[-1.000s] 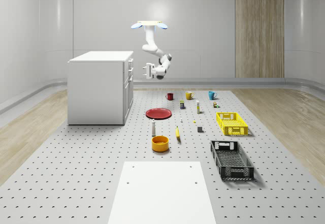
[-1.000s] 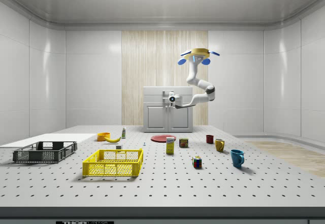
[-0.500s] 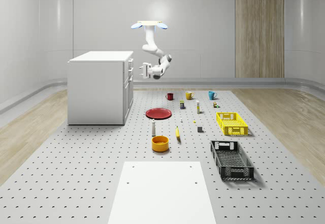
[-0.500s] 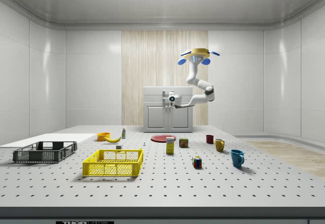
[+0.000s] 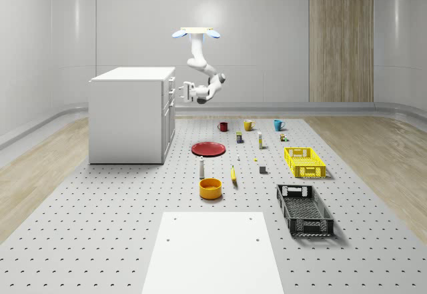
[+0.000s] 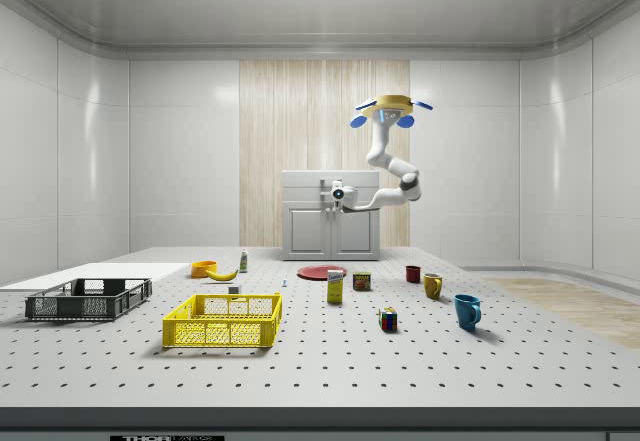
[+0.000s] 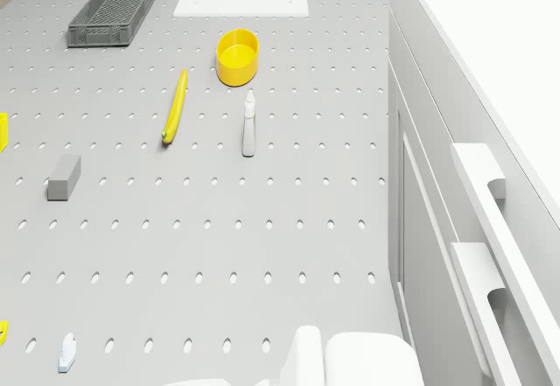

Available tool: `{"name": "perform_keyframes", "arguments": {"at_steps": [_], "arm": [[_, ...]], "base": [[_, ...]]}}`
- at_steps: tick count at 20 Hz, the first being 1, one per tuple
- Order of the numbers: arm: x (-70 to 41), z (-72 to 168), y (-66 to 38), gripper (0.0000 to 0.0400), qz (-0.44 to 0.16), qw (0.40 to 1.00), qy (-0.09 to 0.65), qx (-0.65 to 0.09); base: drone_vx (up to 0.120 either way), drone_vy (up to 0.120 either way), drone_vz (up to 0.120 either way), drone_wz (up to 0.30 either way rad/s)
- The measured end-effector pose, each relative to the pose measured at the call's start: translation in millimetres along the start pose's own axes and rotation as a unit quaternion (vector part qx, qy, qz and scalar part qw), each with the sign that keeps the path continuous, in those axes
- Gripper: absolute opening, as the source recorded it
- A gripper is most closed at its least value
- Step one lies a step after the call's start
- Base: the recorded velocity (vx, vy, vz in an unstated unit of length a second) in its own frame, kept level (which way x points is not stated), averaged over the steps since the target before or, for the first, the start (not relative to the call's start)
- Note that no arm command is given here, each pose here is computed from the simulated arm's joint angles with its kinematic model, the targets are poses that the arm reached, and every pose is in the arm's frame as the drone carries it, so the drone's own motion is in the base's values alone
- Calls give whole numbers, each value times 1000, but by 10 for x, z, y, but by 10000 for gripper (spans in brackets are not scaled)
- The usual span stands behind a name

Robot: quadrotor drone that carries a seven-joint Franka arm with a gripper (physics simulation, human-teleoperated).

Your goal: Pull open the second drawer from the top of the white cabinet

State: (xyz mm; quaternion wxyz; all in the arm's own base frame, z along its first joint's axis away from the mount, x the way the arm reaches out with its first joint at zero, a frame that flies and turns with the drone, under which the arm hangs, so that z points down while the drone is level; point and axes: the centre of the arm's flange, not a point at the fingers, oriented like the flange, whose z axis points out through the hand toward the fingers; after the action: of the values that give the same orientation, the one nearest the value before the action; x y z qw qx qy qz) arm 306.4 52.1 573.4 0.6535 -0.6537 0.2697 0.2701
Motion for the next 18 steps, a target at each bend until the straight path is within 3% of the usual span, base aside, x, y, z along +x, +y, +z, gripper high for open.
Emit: {"name": "perform_keyframes", "arguments": {"at_steps": [11,18], "arm": [[11,490,12,300,0,1000,0,0],[76,647,76,300,0,1000,0,0]], "base": [[0,0,0,0],[0,0,0,0]]}}
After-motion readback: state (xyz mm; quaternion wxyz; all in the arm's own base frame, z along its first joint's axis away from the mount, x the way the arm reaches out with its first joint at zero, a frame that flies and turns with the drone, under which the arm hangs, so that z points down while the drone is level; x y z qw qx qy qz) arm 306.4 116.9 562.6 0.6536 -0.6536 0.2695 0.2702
